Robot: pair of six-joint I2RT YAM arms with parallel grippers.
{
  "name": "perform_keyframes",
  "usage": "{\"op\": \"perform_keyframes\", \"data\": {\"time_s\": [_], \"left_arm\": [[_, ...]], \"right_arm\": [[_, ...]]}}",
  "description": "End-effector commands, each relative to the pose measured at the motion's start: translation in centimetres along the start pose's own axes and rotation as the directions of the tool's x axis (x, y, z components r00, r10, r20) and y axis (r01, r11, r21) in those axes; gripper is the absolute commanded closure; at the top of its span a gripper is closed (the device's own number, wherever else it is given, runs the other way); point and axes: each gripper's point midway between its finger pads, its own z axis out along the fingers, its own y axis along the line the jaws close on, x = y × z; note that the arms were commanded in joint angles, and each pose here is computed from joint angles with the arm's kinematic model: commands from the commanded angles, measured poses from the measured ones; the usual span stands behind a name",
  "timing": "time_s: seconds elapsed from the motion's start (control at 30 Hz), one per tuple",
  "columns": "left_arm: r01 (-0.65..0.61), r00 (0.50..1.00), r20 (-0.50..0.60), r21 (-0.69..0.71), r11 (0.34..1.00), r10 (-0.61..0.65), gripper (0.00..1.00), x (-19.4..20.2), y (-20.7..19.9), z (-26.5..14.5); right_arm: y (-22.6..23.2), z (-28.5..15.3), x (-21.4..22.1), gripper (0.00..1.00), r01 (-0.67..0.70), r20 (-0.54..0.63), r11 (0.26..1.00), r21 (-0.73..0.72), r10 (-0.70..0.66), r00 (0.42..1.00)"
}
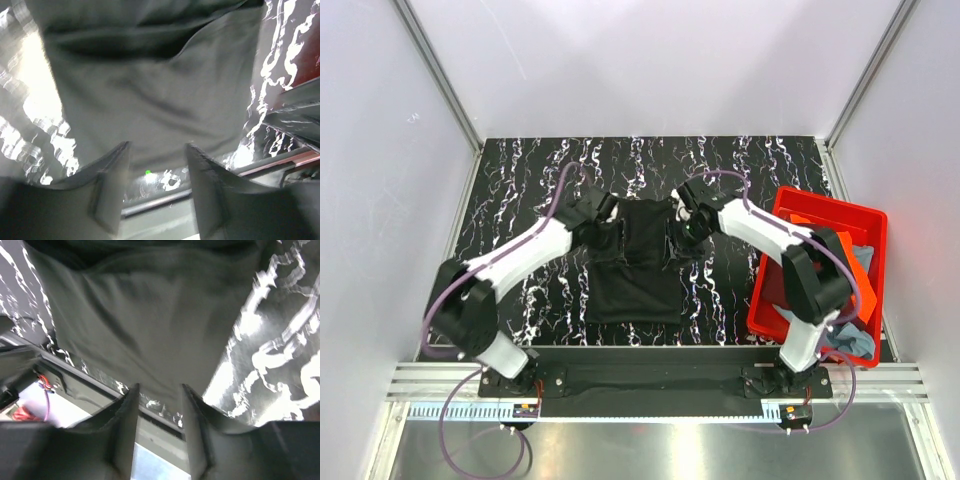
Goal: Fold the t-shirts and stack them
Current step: Fold the tshirt
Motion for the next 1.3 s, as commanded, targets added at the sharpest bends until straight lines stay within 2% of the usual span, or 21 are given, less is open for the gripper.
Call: {"op": "perform_keyframes", "data": {"time_s": [0.0,0.07,0.1,0.23,0.37,0.6,0.93,1.03,1.13,1.27], "left_arm": [[-0.053,0.996,-0.066,0.09,0.995,0.059,0.6,-0.1,-1.5,3.2],[-0.049,0.995,-0.077,0.111,0.993,0.058,0.61,-0.4,-2.0,4.2],[-0.047,0.996,-0.073,0.114,0.992,0.056,0.62,-0.8,-2.1,4.6],[-0.027,0.997,-0.071,0.109,0.994,0.035,0.63,-2.2,-1.9,6.4],[0.007,0.997,-0.079,0.118,0.993,0.003,0.63,-3.5,-1.1,7.6],[0.058,0.995,-0.089,0.143,0.988,-0.046,0.62,-6.1,1.2,8.8],[0.075,0.985,-0.162,0.132,0.988,-0.053,0.6,-6.2,3.5,12.2],[0.054,0.99,-0.138,0.135,0.989,-0.035,0.57,-7.0,3.2,11.2],[0.037,0.996,-0.085,0.171,0.985,-0.023,0.5,-8.2,2.0,8.8],[0.018,0.999,-0.029,0.213,0.977,-0.012,0.47,-8.9,0.6,5.1]], "right_arm": [[2.1,1.3,-2.8,0.62,-0.022,0.011,0.995,-0.096,0.023,1.0],[2.7,2.5,-3.1,0.71,-0.05,-0.023,0.99,-0.135,0.047,0.999],[3.5,2.6,-4.1,0.79,-0.043,-0.008,0.986,-0.163,0.042,0.999],[5.0,4.3,-5.3,0.87,-0.091,-0.056,0.965,-0.247,0.08,0.995],[5.1,6.4,-6.3,0.89,-0.136,-0.099,0.947,-0.292,0.112,0.989],[4.1,7.2,-9.2,0.9,-0.19,-0.097,0.918,-0.348,0.166,0.981],[0.8,9.3,-10.5,0.9,-0.244,-0.146,0.91,-0.335,0.206,0.968],[0.4,8.1,-11.0,0.89,-0.195,-0.12,0.934,-0.3,0.166,0.979],[0.0,5.6,-12.1,0.88,-0.143,-0.065,0.955,-0.26,0.131,0.989],[-1.1,2.6,-12.5,0.82,-0.11,-0.017,0.973,-0.204,0.109,0.994]]}}
